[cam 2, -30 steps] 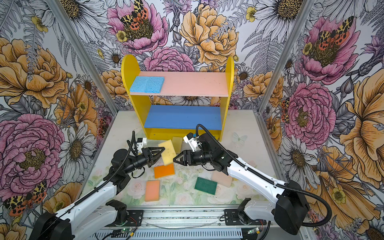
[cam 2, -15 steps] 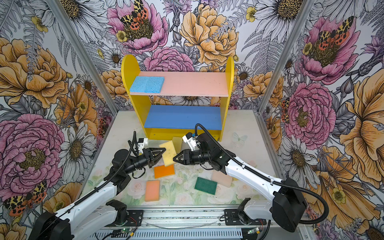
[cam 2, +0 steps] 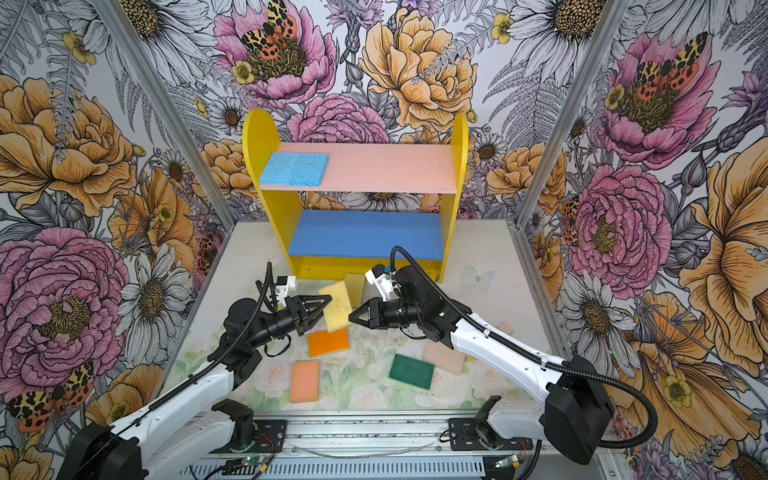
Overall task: Place and organize the cleaning sponges onto the shelf
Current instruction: 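Lift the yellow sponge upright with the right gripper while the left gripper hovers, then carry the yellow sponge to the pink shelf with the right gripper while the left withdraws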
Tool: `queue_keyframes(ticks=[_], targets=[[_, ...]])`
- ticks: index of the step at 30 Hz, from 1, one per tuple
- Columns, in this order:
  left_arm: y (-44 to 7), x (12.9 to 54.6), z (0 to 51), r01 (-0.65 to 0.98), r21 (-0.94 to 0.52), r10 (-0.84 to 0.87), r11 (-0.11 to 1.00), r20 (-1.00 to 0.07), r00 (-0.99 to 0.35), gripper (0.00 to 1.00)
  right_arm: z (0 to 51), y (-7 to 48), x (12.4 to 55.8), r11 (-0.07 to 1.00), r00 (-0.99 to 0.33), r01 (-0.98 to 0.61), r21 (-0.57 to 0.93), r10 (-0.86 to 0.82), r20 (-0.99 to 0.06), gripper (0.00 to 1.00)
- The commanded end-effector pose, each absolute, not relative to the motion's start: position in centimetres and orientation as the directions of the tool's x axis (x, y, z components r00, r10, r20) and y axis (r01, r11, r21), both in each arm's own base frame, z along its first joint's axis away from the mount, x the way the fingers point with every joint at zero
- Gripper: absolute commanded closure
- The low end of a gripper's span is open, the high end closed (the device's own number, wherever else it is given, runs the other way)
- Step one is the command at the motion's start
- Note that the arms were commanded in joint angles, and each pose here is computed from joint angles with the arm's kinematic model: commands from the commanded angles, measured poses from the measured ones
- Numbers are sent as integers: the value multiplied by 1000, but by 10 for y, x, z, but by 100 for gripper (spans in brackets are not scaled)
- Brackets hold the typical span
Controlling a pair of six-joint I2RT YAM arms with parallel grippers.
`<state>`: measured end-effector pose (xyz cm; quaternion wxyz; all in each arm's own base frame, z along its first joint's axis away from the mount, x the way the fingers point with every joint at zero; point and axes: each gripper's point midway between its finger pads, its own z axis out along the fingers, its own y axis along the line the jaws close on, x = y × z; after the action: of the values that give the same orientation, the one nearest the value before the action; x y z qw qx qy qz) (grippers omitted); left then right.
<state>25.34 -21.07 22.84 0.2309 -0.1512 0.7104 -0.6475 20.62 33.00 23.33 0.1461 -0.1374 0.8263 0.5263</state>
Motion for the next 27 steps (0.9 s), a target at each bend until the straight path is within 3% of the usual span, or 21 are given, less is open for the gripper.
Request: queue_keyframes(ticks=[1,3,9,15,22,27], targets=[[-209,253,239,125,-987,-520,106,-162,-839,70,242,333,205,383,-905,-412,827,-69,-420,83],[-206,254,240,124,-987,-530,104,-161,-832,56,244,333,205,383,-904,-415,826,-67,-423,83],[-198,252,255,163,-982,-541,98,-190,-819,1,245,332,205,382,-903,-416,825,-64,-426,84],[-171,248,274,220,-967,-622,131,-253,-741,1,264,329,207,370,-896,-421,828,-25,-444,84],[-102,227,263,115,-877,-730,467,-455,-511,1,317,322,210,341,-861,-468,815,32,-508,85],[-101,220,246,75,-864,-706,498,-454,-543,1,371,321,229,340,-817,-504,794,112,-566,85]])
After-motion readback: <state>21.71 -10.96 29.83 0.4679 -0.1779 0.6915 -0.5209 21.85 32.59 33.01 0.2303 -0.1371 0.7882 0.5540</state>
